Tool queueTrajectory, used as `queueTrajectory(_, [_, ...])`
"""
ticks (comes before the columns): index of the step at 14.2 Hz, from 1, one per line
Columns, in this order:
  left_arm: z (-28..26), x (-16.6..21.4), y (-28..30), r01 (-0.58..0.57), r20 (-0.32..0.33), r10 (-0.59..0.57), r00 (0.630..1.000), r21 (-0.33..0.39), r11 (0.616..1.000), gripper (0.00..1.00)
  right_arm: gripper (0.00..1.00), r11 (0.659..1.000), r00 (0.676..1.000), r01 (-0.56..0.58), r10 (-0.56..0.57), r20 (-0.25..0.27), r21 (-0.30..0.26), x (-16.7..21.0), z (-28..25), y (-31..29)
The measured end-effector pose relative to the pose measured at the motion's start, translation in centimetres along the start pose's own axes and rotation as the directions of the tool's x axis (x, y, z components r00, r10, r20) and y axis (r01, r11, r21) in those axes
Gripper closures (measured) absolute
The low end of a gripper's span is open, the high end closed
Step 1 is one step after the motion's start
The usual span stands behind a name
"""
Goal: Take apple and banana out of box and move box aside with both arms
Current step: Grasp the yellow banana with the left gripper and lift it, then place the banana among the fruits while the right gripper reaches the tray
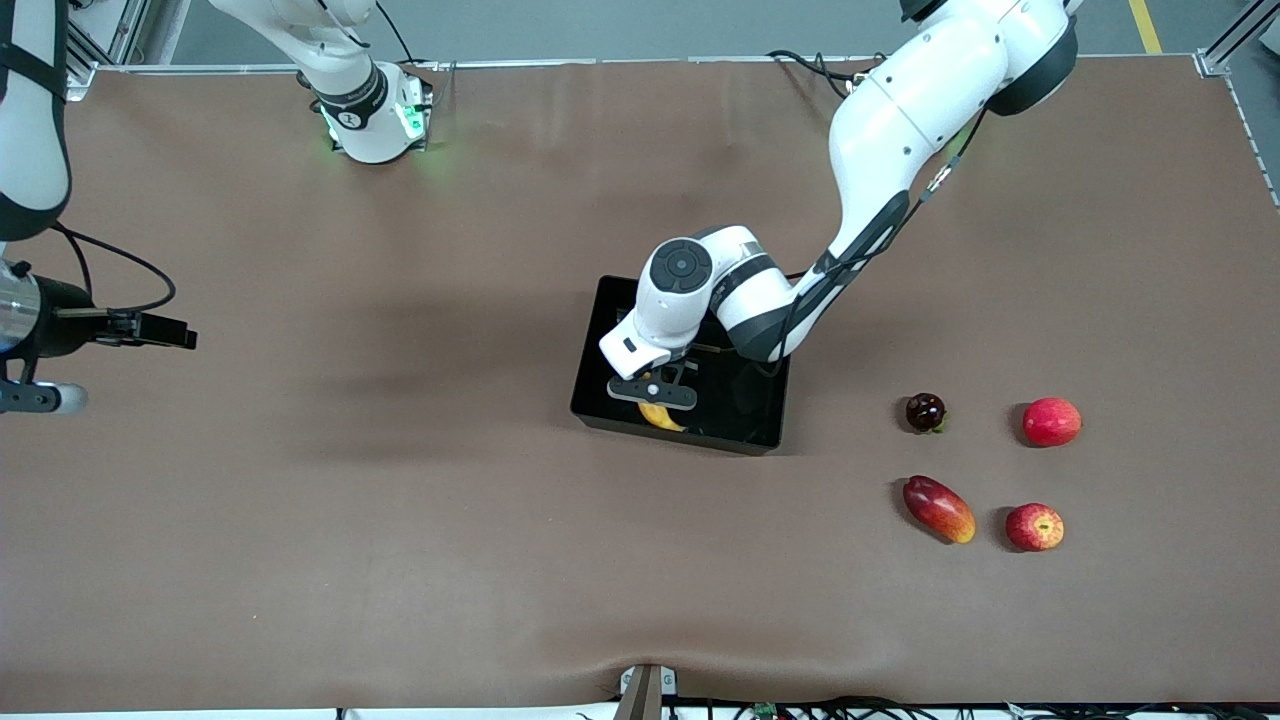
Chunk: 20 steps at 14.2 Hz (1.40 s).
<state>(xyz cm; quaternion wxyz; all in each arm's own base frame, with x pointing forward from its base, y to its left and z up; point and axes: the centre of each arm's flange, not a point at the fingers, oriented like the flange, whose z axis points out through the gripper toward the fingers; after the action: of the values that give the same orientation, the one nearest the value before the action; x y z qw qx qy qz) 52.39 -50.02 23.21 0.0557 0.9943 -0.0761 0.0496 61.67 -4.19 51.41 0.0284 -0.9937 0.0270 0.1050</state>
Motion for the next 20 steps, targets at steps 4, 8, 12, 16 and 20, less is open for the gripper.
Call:
queueTrajectory(4, [-5.4, 1.8, -0.6, 0.028, -0.035, -0.026, 0.999, 0.057, 0.998, 0.63, 0.00, 0.995, 0.999, 0.032, -0.030, -0.025, 0.090, 0.6, 0.2, -3.0])
queueTrajectory(8, [-11.8, 5.1, -5.0, 0.065, -0.070, -0.058, 0.996, 0.097, 0.993, 0.63, 0.00, 0.979, 0.999, 0.045, -0.045, -0.005, 0.197, 2.1, 2.5, -5.3])
queueTrajectory(12, [-16.3, 8.2, -14.2, -0.025, 0.023, 0.022, 0.999, 0.125, 0.992, 0.63, 0.00, 0.965, 0.998, 0.036, -0.048, 0.040, 0.261, 4.6, 7.8, -9.5])
queueTrajectory(16, [-17.9, 10.2, -28.2, -0.130, 0.156, 0.110, 0.982, 0.125, 0.984, 0.63, 0.00, 0.967, 0.997, -0.055, 0.039, 0.067, 0.247, 4.6, 10.8, -17.4])
queueTrajectory(20, [-15.5, 9.4, -38.0, -0.123, 0.216, 0.096, 0.972, 0.116, 0.986, 0.63, 0.00, 0.968, 0.990, -0.128, 0.113, 0.080, 0.214, 2.3, 12.3, -26.5])
